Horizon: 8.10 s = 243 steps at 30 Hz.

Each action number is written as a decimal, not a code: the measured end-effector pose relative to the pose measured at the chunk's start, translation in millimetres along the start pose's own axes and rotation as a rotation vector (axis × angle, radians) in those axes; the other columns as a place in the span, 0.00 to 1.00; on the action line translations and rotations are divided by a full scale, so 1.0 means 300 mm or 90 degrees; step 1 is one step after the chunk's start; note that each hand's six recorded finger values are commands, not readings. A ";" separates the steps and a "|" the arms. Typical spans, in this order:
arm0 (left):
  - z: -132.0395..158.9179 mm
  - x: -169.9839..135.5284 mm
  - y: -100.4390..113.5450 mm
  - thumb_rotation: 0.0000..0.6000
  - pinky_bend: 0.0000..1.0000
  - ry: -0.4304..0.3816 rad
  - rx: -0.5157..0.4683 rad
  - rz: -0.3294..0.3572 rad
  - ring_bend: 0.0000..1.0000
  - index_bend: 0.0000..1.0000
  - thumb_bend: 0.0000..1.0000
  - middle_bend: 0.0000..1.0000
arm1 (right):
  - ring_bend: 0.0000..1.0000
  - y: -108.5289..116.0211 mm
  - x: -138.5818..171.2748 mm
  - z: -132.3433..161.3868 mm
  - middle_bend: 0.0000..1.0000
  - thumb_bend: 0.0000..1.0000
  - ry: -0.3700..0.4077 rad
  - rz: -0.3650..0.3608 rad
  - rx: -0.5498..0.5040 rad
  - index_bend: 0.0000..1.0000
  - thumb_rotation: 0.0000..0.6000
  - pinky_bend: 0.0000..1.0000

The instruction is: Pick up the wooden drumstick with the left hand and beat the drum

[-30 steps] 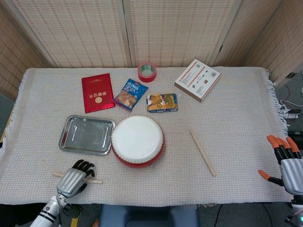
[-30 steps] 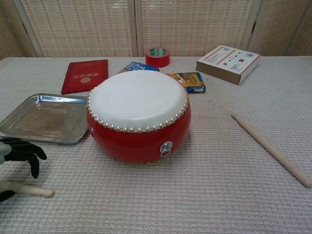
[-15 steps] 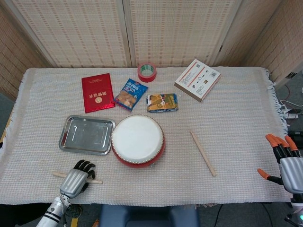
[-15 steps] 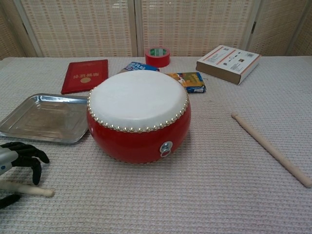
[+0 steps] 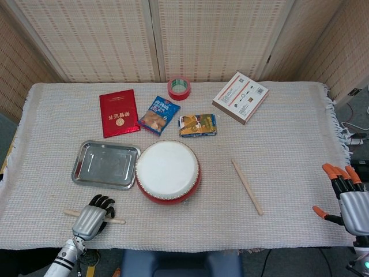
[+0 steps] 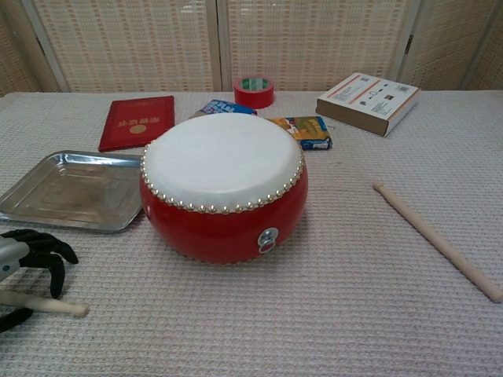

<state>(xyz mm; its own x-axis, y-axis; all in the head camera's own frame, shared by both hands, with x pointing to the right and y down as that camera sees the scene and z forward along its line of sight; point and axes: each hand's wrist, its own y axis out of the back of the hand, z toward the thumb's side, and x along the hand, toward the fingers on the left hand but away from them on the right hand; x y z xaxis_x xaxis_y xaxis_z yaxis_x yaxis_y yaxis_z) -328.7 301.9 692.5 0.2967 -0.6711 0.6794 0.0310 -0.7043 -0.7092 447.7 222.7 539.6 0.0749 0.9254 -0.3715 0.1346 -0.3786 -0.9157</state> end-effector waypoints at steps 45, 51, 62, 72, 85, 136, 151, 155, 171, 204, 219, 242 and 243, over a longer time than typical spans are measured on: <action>0.002 0.025 0.272 1.00 0.17 -0.022 -1.014 -0.045 0.19 0.61 0.36 0.37 | 0.00 0.019 0.029 0.017 0.08 0.04 -0.002 -0.006 0.001 0.00 1.00 0.00; -0.033 0.048 0.261 1.00 0.18 -0.006 -1.175 -0.093 0.23 0.61 0.36 0.38 | 0.00 0.019 0.032 0.020 0.08 0.04 -0.003 -0.005 0.000 0.00 1.00 0.00; -0.141 0.092 0.220 1.00 0.21 0.060 -1.416 -0.172 0.24 0.54 0.36 0.39 | 0.00 0.014 0.036 0.021 0.08 0.04 -0.010 -0.001 -0.001 0.00 1.00 0.00; -0.146 0.130 0.202 1.00 0.33 0.060 -1.362 -0.168 0.38 0.48 0.36 0.42 | 0.00 0.017 0.040 0.025 0.08 0.04 -0.010 -0.002 0.001 0.00 1.00 0.00; -0.054 0.134 0.194 1.00 0.38 0.000 -1.162 -0.123 0.41 0.49 0.36 0.48 | 0.00 0.020 0.041 0.020 0.08 0.04 -0.010 -0.005 0.001 0.00 1.00 0.00; 0.165 0.092 0.064 1.00 0.64 -0.052 -0.920 -0.169 0.71 0.81 0.22 0.80 | 0.00 0.043 0.048 0.016 0.08 0.04 0.000 -0.029 0.001 0.00 1.00 0.00; 0.183 0.099 0.005 1.00 0.74 -0.028 -0.861 -0.116 0.81 0.92 0.24 0.91 | 0.00 0.050 0.056 0.006 0.08 0.04 -0.007 -0.034 0.002 0.00 1.00 0.00; 0.176 0.091 -0.006 1.00 0.74 -0.020 -0.876 -0.100 0.82 0.95 0.25 0.93 | 0.00 0.050 0.056 0.003 0.08 0.04 -0.010 -0.035 0.004 0.00 1.00 0.00; 0.177 0.081 -0.035 1.00 0.97 -0.034 -0.868 -0.088 0.94 1.00 0.41 1.00 | 0.00 0.052 0.058 0.006 0.08 0.04 -0.011 -0.036 0.005 0.00 1.00 0.00; 0.044 0.285 0.452 1.00 1.00 -0.097 -0.253 0.189 1.00 1.00 0.74 1.00 | 0.00 0.135 0.039 0.051 0.08 0.04 0.033 -0.088 0.031 0.00 1.00 0.00; 0.142 0.452 0.555 1.00 1.00 -0.061 0.198 0.227 1.00 1.00 0.72 1.00 | 0.00 0.146 0.058 0.039 0.08 0.04 0.037 -0.099 0.020 0.00 1.00 0.00; 0.137 0.455 0.515 1.00 1.00 -0.049 0.215 0.207 1.00 1.00 0.72 1.00 | 0.00 0.131 0.061 0.030 0.08 0.04 0.035 -0.094 0.010 0.00 1.00 0.00; 0.140 0.453 0.523 1.00 1.00 -0.049 0.200 0.213 1.00 1.00 0.72 1.00 | 0.00 0.132 0.061 0.031 0.08 0.04 0.036 -0.095 0.011 0.00 1.00 0.00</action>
<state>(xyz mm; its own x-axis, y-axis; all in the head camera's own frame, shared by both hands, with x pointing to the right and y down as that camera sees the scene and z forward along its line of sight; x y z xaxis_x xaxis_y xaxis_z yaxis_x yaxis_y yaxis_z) -243.3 109.8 665.6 0.4090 -0.8220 0.3963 0.2062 -0.3398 -0.9176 445.3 224.9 495.1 0.1104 0.9686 -0.2227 0.1321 -0.2363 -0.9627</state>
